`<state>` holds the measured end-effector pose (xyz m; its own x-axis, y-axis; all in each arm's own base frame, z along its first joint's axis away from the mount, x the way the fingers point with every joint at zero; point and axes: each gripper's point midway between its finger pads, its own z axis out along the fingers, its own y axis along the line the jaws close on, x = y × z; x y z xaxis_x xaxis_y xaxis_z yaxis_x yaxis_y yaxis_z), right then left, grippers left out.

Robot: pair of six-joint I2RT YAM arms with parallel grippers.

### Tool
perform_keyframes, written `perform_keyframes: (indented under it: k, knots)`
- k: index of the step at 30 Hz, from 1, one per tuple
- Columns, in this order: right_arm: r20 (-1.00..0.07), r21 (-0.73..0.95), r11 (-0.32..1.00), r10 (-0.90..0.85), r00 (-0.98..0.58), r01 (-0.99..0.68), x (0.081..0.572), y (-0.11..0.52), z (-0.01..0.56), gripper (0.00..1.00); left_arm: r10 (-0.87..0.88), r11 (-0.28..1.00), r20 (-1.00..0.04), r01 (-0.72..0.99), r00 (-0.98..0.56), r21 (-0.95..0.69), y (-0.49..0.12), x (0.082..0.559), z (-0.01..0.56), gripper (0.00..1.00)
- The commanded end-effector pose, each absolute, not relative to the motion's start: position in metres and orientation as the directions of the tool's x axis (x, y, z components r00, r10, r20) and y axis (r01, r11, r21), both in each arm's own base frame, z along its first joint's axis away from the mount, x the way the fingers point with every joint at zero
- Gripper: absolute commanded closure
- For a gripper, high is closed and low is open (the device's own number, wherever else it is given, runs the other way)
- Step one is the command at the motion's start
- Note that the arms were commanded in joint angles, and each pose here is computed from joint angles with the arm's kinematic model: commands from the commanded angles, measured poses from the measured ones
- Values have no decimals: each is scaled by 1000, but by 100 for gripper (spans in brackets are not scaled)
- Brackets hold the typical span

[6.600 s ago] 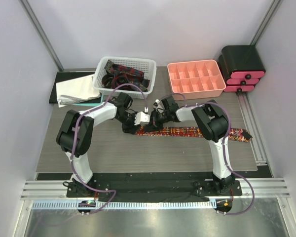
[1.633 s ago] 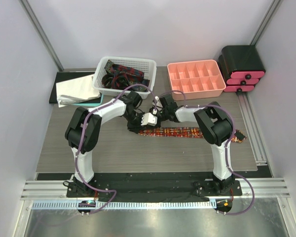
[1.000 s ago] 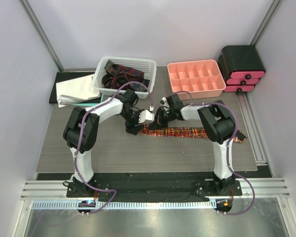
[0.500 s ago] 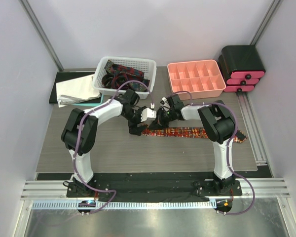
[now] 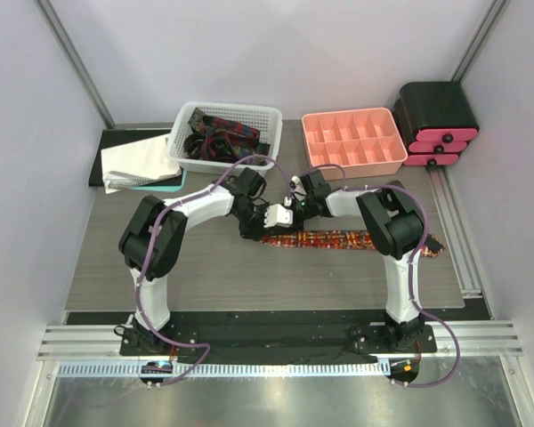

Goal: Roll the ties
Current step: Roll the tie at the center of the board.

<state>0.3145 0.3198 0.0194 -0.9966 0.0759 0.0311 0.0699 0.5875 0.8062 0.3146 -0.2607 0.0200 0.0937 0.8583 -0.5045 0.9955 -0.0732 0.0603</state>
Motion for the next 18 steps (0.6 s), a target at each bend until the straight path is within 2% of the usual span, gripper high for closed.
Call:
perform_keyframes:
  k: [1, 5, 7, 10, 11, 13, 14, 18]
  knots:
    - [11, 758, 650, 74, -997, 56, 307, 318, 9, 99, 885, -114, -437, 986, 157, 124, -248, 319, 8, 69]
    - [9, 771, 635, 75, -997, 55, 305, 320, 28, 99, 889, -161, -410, 978, 203, 134, -238, 311, 4, 89]
    - [27, 772, 631, 82, -996, 72, 300, 322, 31, 99, 882, -191, -409, 971, 233, 140, -235, 305, 4, 90]
    - [17, 764, 642, 85, -996, 68, 300, 321, 29, 99, 878, -200, -414, 970, 240, 138, -233, 301, 4, 86]
    - [10, 757, 650, 83, -997, 61, 301, 320, 25, 99, 877, -189, -422, 973, 229, 135, -234, 301, 7, 77]
    - [9, 727, 685, 70, -998, 55, 299, 313, 8, 99, 867, -164, -456, 979, 203, 124, -238, 302, 15, 68]
    - [9, 710, 702, 76, -997, 60, 299, 310, 1, 99, 864, -134, -473, 984, 174, 116, -237, 304, 20, 54]
    - [20, 678, 731, 79, -997, 71, 298, 303, -19, 99, 838, -88, -532, 992, 123, 92, -235, 308, 37, 37]
